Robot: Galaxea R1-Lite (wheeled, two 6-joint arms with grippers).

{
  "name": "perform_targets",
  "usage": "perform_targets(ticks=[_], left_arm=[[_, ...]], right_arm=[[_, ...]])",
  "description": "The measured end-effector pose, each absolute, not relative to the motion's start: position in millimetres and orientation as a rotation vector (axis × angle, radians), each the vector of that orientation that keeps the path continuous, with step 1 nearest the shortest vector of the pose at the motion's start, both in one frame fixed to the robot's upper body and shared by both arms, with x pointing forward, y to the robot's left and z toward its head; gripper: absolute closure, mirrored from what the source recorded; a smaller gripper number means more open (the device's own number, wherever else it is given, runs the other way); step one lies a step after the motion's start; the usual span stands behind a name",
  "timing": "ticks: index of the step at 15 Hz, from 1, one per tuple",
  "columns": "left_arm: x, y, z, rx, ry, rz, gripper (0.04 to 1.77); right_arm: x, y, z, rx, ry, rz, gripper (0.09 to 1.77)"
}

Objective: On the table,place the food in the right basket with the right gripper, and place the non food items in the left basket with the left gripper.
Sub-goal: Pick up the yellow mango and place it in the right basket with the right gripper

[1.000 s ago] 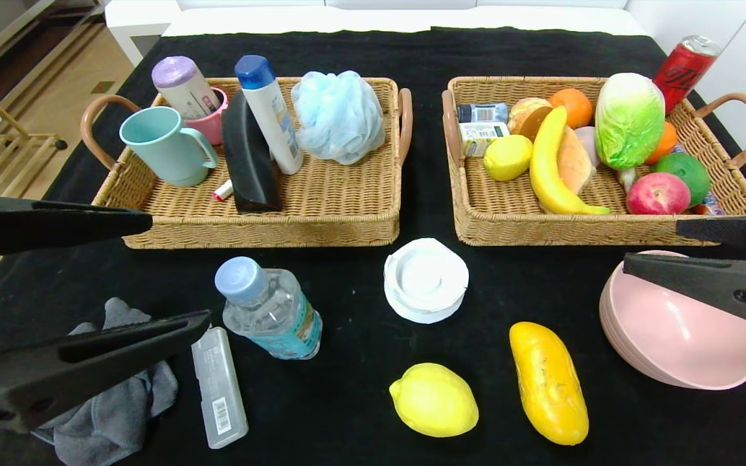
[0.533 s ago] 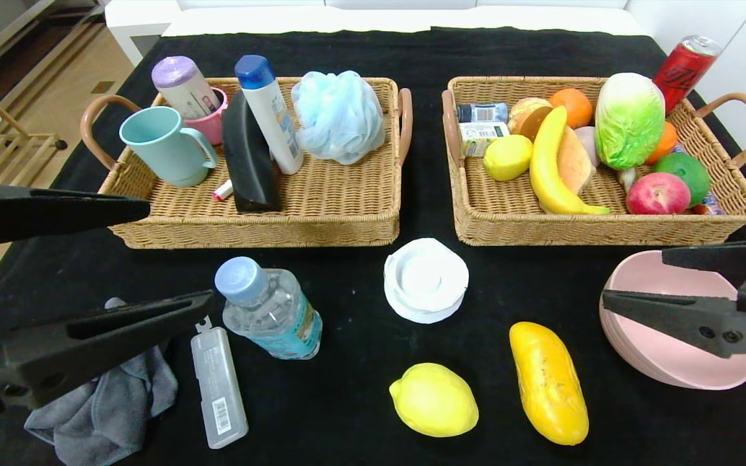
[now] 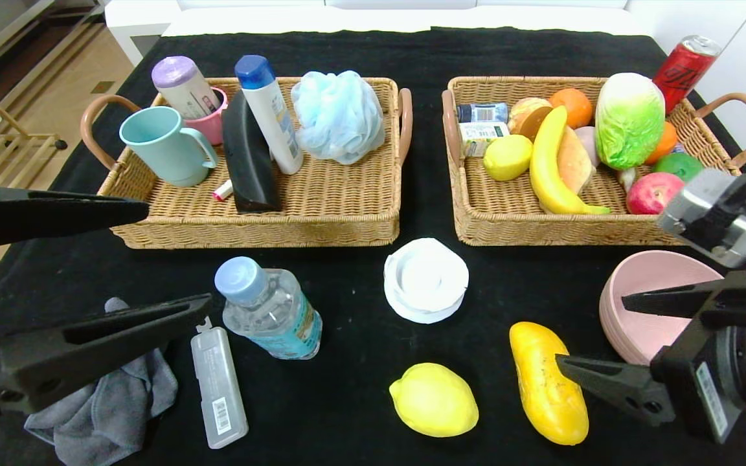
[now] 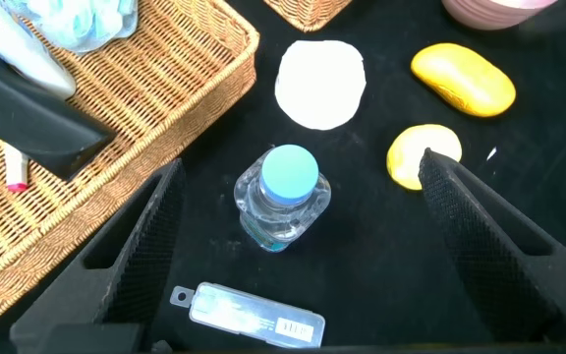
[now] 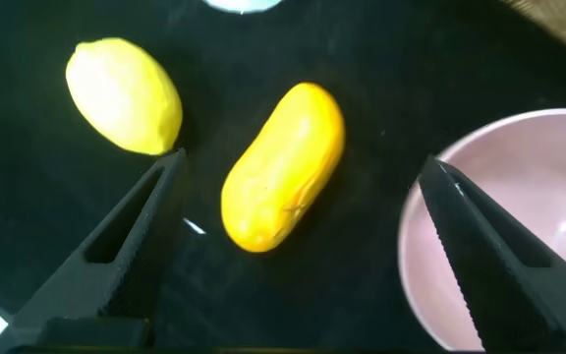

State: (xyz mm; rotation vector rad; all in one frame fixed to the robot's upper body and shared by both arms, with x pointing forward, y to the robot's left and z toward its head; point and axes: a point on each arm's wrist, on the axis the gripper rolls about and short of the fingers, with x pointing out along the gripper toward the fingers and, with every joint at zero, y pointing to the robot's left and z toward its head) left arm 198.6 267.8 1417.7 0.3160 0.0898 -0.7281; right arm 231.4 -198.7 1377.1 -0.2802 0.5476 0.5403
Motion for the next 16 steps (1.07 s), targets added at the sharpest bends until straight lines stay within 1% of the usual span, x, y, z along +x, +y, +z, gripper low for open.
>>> perform_targets(ticks=[4,9,16], left_arm=[[198,268,1418,0.316,0.086,-0.729,0.09],[197,269,1418,0.316,0.087,-0.730,0.09],[197,269,1418,0.316,0.086,-0.730,0.09]], right_arm=[[241,-180,1364,-0.346,0.608,0.478,0.15],[256,-164,1346,-0.364,0.669,0.406,0.15],[267,-145,1322,-0.369,0.743,0.340,0.15]])
